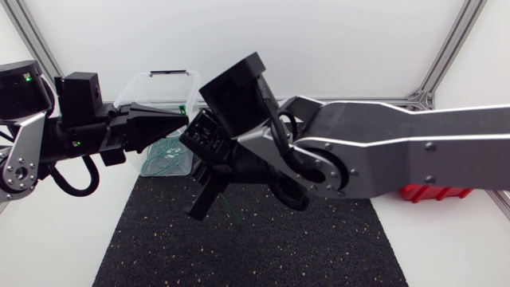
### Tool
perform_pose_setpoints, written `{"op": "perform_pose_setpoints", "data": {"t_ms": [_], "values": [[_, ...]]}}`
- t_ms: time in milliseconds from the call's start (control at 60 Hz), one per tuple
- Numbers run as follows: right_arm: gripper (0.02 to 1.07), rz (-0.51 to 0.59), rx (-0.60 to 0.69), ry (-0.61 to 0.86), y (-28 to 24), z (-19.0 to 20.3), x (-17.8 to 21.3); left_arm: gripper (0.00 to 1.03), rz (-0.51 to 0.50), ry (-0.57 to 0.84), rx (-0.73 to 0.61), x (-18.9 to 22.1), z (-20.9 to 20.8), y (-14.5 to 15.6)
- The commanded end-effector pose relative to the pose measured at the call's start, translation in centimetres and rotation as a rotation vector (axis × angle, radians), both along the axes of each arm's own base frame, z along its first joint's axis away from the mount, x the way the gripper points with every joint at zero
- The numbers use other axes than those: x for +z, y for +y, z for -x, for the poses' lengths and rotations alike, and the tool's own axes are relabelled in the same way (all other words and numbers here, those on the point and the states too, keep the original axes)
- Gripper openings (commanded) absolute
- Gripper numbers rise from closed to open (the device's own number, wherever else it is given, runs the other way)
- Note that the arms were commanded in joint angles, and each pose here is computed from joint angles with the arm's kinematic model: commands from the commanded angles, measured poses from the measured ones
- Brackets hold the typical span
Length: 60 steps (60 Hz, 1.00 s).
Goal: Take a green cable tie from the red box, thread the tail through the head to close it, then place it in the transparent bin on the left.
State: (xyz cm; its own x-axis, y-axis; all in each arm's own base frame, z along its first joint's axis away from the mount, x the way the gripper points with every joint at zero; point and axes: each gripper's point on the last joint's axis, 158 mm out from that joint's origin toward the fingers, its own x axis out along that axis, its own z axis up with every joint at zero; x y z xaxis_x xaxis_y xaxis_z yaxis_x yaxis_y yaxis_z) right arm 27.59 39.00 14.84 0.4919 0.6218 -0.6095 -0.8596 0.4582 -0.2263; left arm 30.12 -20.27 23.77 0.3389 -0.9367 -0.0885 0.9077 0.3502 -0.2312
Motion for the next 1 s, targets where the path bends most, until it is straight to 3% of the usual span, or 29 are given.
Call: {"op": "perform_pose_setpoints", "data": {"t_ms": [0,283,400,667,767,983], "values": [[0.16,-0.002,-0.001,0.023,0.7,0.2,-0.3,0.09,0.011,0.005,-0.010,0.3,-0.1,-0.3],[0.18,-0.001,-0.013,0.016,0.1,0.0,-0.1,0.03,0.012,0.025,-0.020,0.0,-0.2,-0.7],[0.39,0.020,-0.030,0.014,-1.2,-0.7,-0.6,0.03,0.012,0.030,-0.027,-0.2,-0.2,-0.7],[0.72,0.115,-0.067,0.002,-4.4,-2.7,-3.4,0.03,-0.059,-0.054,0.031,-1.6,-1.1,-1.0],[0.72,0.140,-0.080,-0.003,-5.6,-3.4,-4.0,0.03,-0.089,-0.082,0.047,-2.2,-1.0,-1.3],[0.86,0.221,-0.100,-0.063,-9.3,-4.8,-4.4,0.03,-0.158,-0.052,0.045,-3.3,-0.8,-2.0]]}}
